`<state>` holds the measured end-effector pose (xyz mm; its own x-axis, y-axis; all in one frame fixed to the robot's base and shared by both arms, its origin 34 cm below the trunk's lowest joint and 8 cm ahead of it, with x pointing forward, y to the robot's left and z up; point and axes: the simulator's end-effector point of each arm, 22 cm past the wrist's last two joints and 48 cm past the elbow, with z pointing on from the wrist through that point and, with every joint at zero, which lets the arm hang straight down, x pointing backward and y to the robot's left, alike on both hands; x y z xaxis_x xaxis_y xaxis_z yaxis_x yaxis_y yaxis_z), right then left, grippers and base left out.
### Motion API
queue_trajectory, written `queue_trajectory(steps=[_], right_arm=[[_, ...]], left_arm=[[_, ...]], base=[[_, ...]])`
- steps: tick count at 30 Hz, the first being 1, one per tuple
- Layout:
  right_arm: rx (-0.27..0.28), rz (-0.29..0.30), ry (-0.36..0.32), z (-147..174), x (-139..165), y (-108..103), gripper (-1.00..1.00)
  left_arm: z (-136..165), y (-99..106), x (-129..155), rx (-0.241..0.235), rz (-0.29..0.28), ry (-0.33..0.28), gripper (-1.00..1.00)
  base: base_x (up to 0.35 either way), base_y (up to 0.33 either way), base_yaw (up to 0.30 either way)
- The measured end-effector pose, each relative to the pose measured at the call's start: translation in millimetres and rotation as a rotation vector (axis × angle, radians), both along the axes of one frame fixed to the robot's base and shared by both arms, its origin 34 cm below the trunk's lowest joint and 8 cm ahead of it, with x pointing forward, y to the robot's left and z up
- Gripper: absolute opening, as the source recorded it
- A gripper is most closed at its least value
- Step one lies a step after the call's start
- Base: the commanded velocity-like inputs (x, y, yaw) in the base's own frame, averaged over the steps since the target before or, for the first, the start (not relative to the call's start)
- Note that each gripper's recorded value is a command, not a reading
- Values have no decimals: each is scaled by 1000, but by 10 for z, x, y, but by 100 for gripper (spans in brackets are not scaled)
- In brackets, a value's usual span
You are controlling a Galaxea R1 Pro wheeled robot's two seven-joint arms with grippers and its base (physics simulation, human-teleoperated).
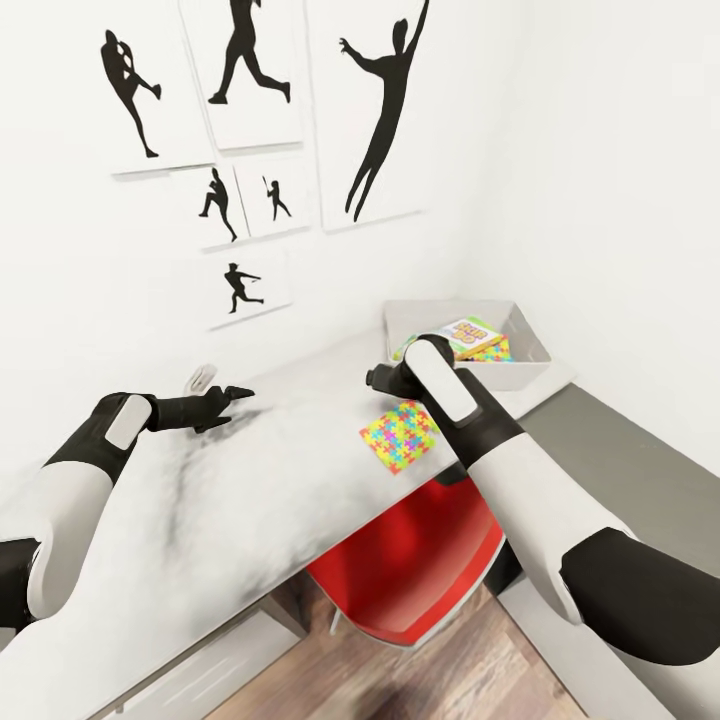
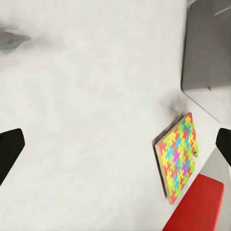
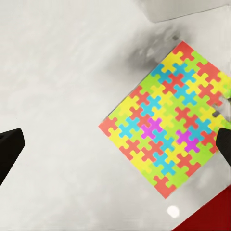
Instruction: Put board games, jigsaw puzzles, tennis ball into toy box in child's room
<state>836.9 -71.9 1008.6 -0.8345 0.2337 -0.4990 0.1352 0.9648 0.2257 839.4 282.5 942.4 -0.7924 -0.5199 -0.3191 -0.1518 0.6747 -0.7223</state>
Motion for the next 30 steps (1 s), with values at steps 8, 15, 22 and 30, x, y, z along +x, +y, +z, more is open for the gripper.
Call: queue_trajectory(steps=[8, 15, 22, 30], right_arm=[[-4, -28, -44, 28, 90, -65, 100], [6, -30, -28, -88, 82, -71, 100], [-7, -49, 8, -259, 38, -141, 100], [10, -60, 15, -351, 34, -138, 100]], left_arm=[[55, 1, 5, 0, 0, -8, 100], [60, 0, 5, 0, 0, -8, 100], [61, 0, 6, 0, 0, -8, 100], [62, -1, 5, 0, 0, -8, 100]], base=[[0, 0, 0], [0, 0, 0], [0, 0, 0], [0, 0, 0]])
